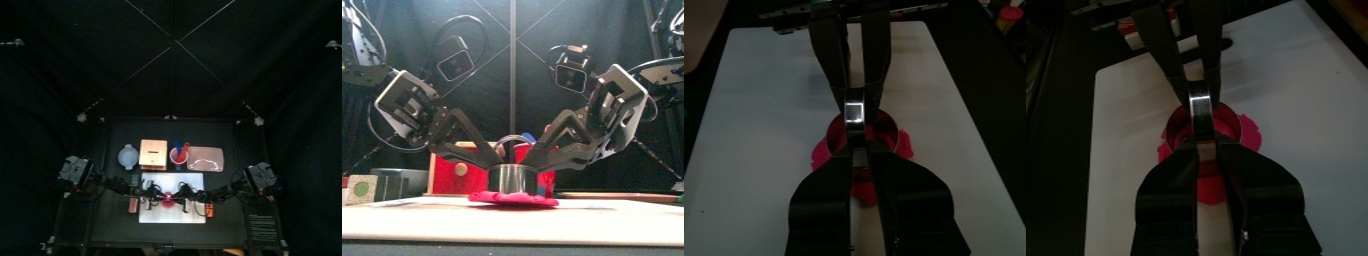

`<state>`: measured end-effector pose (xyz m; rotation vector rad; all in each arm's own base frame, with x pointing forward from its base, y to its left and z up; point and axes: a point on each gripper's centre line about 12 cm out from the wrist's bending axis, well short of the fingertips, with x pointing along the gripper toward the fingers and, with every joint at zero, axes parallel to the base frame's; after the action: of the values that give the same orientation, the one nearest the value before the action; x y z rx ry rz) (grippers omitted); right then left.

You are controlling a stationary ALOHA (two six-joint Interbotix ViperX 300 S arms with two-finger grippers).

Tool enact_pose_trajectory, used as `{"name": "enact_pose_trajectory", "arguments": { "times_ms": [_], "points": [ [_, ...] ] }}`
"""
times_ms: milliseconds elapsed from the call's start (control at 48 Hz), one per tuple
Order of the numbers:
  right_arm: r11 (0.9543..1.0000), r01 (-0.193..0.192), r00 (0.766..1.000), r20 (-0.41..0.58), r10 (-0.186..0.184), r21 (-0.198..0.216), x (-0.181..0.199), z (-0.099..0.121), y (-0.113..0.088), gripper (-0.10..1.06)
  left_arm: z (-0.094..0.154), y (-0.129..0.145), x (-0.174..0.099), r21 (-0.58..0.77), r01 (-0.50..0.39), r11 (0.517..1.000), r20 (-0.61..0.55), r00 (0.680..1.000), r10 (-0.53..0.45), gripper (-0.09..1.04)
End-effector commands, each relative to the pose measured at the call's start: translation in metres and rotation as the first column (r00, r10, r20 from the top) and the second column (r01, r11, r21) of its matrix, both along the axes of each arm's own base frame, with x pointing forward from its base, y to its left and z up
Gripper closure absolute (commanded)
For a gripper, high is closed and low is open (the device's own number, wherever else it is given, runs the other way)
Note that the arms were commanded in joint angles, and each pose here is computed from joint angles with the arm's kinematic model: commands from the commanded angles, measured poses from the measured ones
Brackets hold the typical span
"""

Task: Get the cutter from the drawer then cut the dough then place the extra dough in the bowl
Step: Cut the dough

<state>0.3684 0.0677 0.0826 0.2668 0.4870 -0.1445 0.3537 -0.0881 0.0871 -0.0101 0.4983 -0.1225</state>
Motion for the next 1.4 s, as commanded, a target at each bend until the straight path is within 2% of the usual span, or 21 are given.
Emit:
{"name": "enact_pose_trajectory", "arguments": {
  "times_ms": [21,125,250,396,646,875,1021,1167,1292,1396],
  "points": [
    [0.9984,0.051,0.999,0.001,-0.051,0.027,0.0,0.005,-0.011,0.38,0.005,-0.006,-0.003,0.009,0.029,1.0,0.01,1.0,-0.029,0.37],
    [0.9984,0.049,0.999,0.004,-0.049,0.027,0.001,0.006,-0.011,0.22,0.005,-0.005,-0.003,0.008,0.027,1.0,0.011,1.0,-0.027,0.28],
    [0.9989,0.039,0.999,0.016,-0.04,0.025,0.005,0.009,-0.008,0.11,0.008,-0.004,-0.001,0.006,0.022,1.0,0.023,0.999,-0.022,0.22],
    [0.9997,0.017,0.999,0.045,-0.018,0.02,0.011,0.017,-0.004,0.11,0.014,-0.001,0.001,0.002,0.014,1.0,0.046,0.999,-0.014,0.21],
    [0.9994,-0.033,0.995,0.099,0.032,0.009,0.015,0.039,0.001,0.11,0.04,0.01,0.003,-0.006,-0.014,1.0,0.125,0.992,0.015,0.21],
    [0.9945,-0.101,0.981,0.163,0.104,-0.03,0.017,0.064,0.005,0.11,0.046,0.014,-0.002,0.008,-0.018,1.0,0.142,0.99,0.016,0.21],
    [0.9919,-0.119,0.98,0.154,0.125,-0.044,0.02,0.069,0.002,0.11,0.043,0.016,-0.005,0.002,-0.036,0.999,0.128,0.991,0.036,0.21],
    [0.986,-0.153,0.982,0.104,0.159,-0.068,0.027,0.07,-0.007,0.11,0.035,0.019,-0.012,-0.001,-0.053,0.999,0.099,0.994,0.053,0.21],
    [0.9748,-0.206,0.978,0.025,0.209,-0.086,0.033,0.075,-0.01,0.11,0.03,0.021,-0.018,-0.002,-0.063,0.998,0.07,0.996,0.063,0.22],
    [0.9642,-0.249,0.968,-0.049,0.245,-0.091,0.039,0.082,-0.009,0.11,0.032,0.018,-0.016,-0.012,-0.064,0.998,0.079,0.995,0.065,0.27]
  ]
}}
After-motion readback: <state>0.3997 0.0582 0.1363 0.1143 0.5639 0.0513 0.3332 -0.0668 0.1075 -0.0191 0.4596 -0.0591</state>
